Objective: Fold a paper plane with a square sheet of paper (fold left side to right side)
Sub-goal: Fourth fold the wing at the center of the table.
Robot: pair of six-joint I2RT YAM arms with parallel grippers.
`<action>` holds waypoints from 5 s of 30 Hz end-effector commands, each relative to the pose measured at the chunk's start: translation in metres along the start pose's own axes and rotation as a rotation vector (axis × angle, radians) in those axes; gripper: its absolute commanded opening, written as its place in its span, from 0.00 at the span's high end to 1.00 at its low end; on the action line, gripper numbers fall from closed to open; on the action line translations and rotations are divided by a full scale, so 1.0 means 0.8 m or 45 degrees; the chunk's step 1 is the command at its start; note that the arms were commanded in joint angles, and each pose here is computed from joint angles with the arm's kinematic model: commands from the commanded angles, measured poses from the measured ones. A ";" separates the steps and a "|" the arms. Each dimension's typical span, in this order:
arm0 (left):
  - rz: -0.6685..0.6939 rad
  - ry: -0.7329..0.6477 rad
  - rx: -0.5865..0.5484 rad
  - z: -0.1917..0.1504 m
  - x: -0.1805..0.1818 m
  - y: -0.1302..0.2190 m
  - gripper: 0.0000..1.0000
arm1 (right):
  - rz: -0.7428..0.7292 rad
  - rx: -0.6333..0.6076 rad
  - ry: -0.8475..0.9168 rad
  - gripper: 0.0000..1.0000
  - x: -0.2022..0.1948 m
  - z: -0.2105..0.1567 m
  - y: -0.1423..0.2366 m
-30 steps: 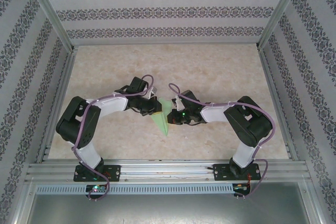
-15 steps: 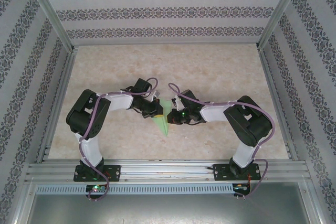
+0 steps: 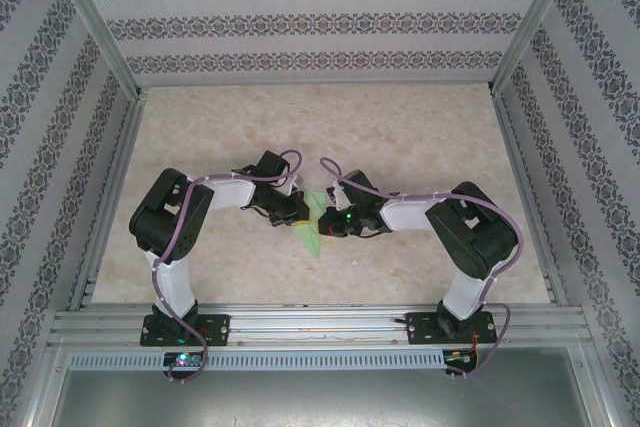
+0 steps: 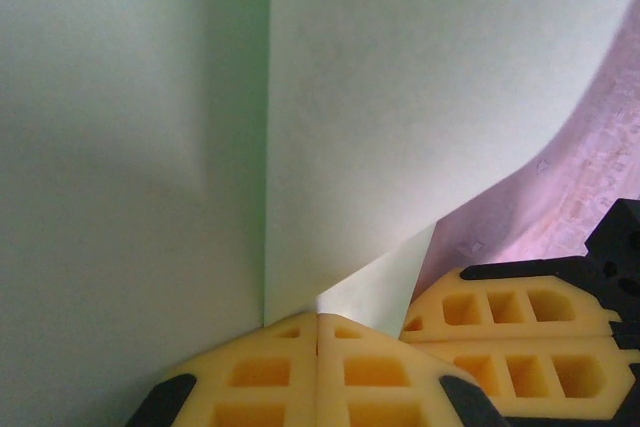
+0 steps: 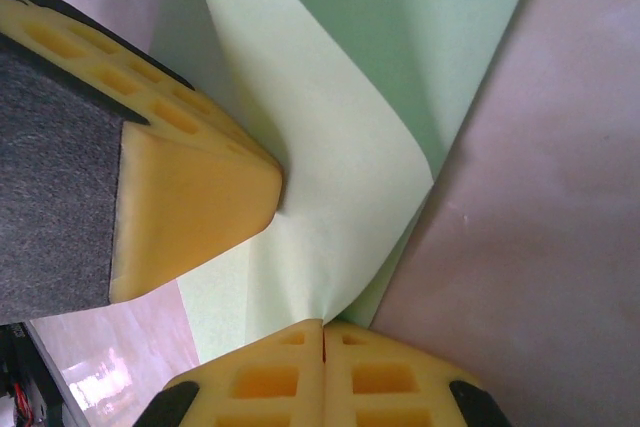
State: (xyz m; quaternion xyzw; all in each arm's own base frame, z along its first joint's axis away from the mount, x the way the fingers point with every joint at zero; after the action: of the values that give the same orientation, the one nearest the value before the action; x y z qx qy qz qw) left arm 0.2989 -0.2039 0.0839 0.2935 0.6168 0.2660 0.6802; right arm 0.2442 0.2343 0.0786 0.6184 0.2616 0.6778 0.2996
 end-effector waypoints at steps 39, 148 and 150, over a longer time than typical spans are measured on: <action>0.151 0.065 0.075 -0.025 0.030 -0.019 0.99 | 0.228 0.036 -0.054 1.00 0.045 -0.053 0.013; 0.179 0.125 -0.018 -0.040 0.030 -0.017 1.00 | 0.107 -0.138 -0.081 1.00 0.035 -0.036 0.005; 0.180 0.121 -0.021 -0.040 0.029 -0.017 1.00 | 0.081 -0.128 -0.094 1.00 0.029 -0.038 0.001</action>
State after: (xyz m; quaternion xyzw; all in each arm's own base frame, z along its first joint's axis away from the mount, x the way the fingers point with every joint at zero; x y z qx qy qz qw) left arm 0.2867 -0.2038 0.0822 0.2671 0.6123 0.2946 0.6834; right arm 0.2090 0.2464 0.0932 0.6390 0.1994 0.6749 0.3105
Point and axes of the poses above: each hand's point on the last joint's axis, 136 mm out from that joint toward the fingers, its own y axis back along the fingers, its own x axis along the line the jaws close on, z = x × y, the point moved 9 cm from there along y, back along the fingers, and after that the axes turned 7 degrees about -y, right-handed, at the moved point
